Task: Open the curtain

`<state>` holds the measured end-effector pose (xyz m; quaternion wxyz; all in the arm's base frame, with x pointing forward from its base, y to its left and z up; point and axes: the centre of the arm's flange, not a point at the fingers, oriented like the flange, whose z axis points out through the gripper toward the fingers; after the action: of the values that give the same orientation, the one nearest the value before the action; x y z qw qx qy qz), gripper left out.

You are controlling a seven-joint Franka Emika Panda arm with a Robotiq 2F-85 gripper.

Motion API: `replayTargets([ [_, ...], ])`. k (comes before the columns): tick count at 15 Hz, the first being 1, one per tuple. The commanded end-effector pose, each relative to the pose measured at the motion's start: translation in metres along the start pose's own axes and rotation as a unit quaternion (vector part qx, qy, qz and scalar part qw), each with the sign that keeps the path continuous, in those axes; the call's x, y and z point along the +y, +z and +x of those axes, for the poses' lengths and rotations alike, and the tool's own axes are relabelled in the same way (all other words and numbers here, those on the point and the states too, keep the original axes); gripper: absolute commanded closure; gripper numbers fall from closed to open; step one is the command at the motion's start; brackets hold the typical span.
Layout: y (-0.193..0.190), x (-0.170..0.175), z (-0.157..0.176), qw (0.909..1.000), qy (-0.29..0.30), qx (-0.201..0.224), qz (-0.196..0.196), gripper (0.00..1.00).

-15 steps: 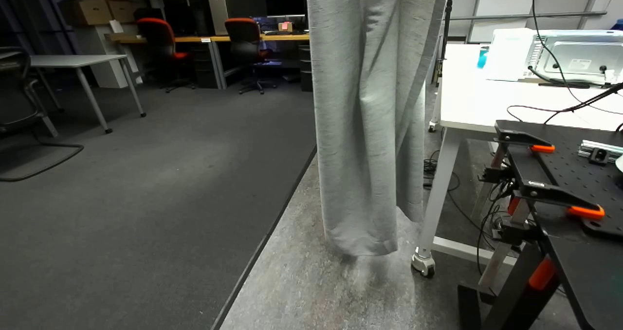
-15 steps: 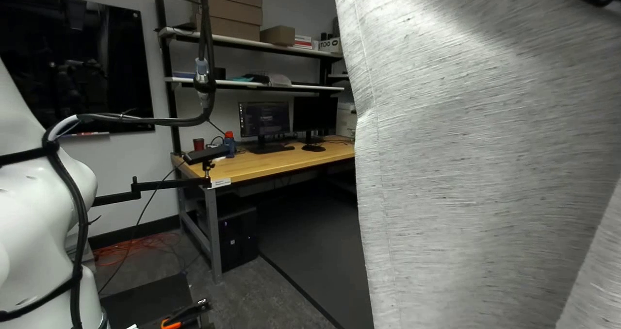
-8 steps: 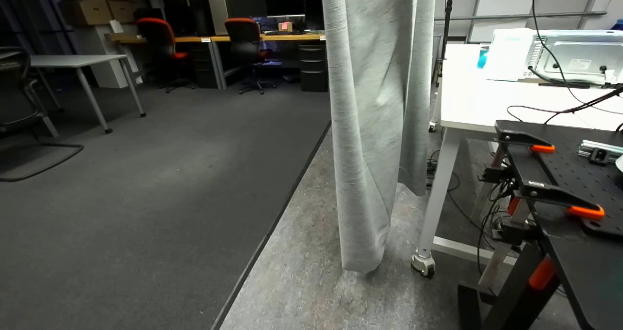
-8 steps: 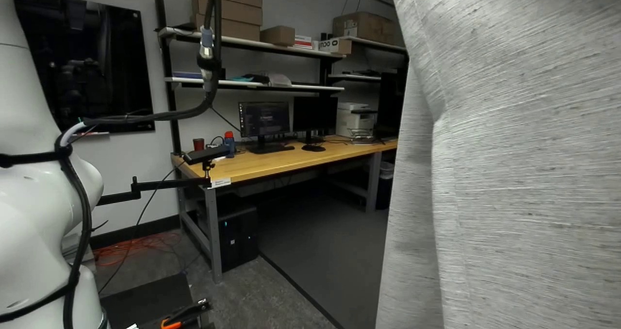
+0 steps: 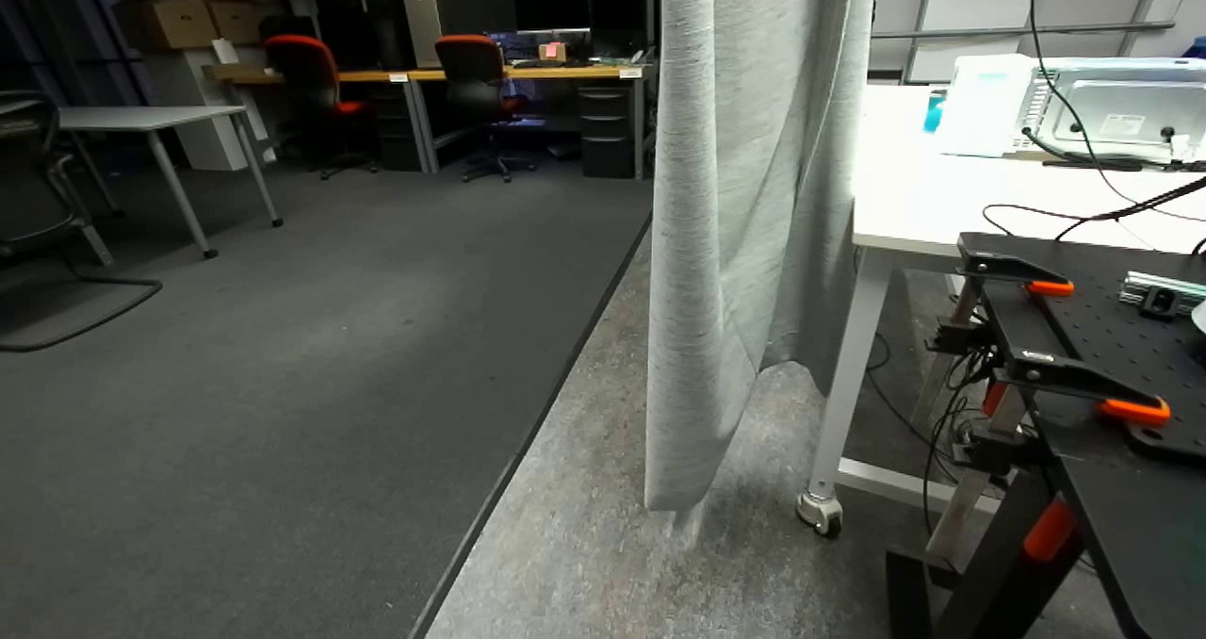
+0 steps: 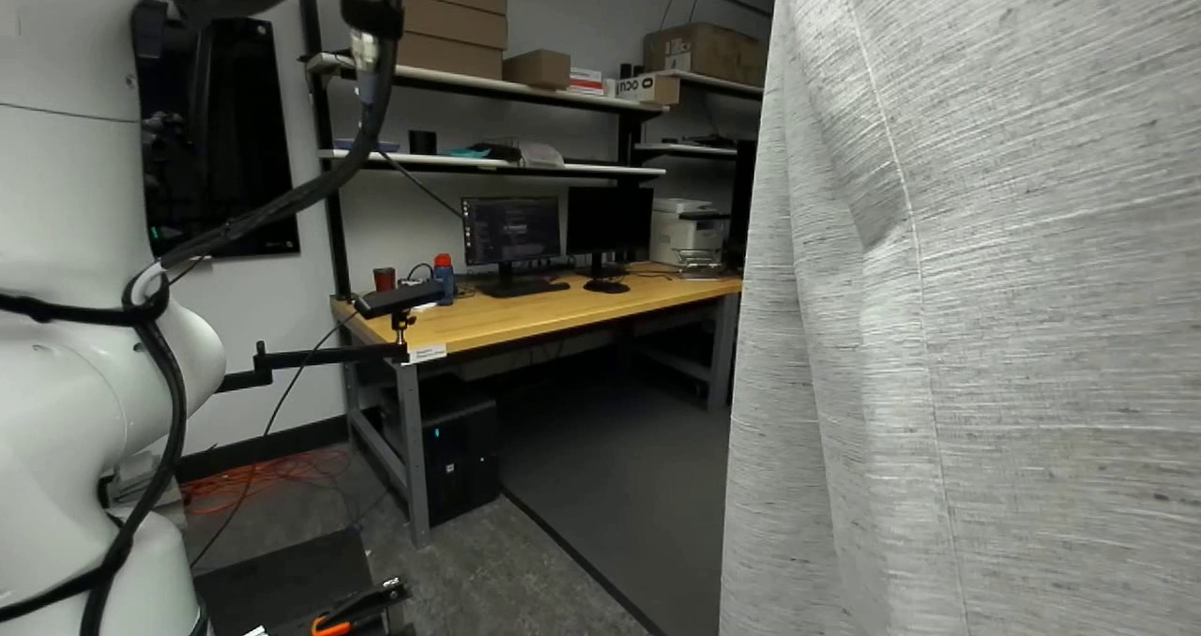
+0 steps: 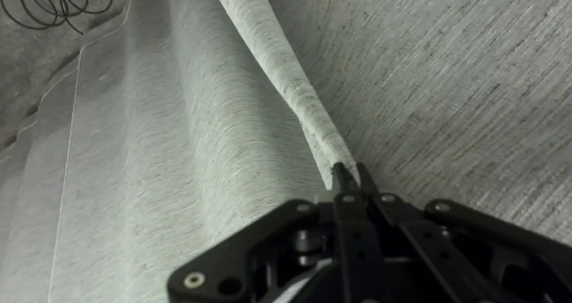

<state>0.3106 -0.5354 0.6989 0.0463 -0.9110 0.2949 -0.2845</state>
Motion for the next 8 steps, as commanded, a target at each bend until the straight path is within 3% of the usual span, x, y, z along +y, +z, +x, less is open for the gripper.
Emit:
replayTargets([
  [1, -0.009, 0.042, 0.057, 0.9986, 0.052, -0.007, 0.000, 1.00],
  [3, -0.006, 0.057, 0.061, 0.9964, 0.084, 0.002, 0.006, 1.00],
  [8, -0.027, 0.080, 0.067, 0.9778, 0.191, 0.084, -0.016, 1.00],
])
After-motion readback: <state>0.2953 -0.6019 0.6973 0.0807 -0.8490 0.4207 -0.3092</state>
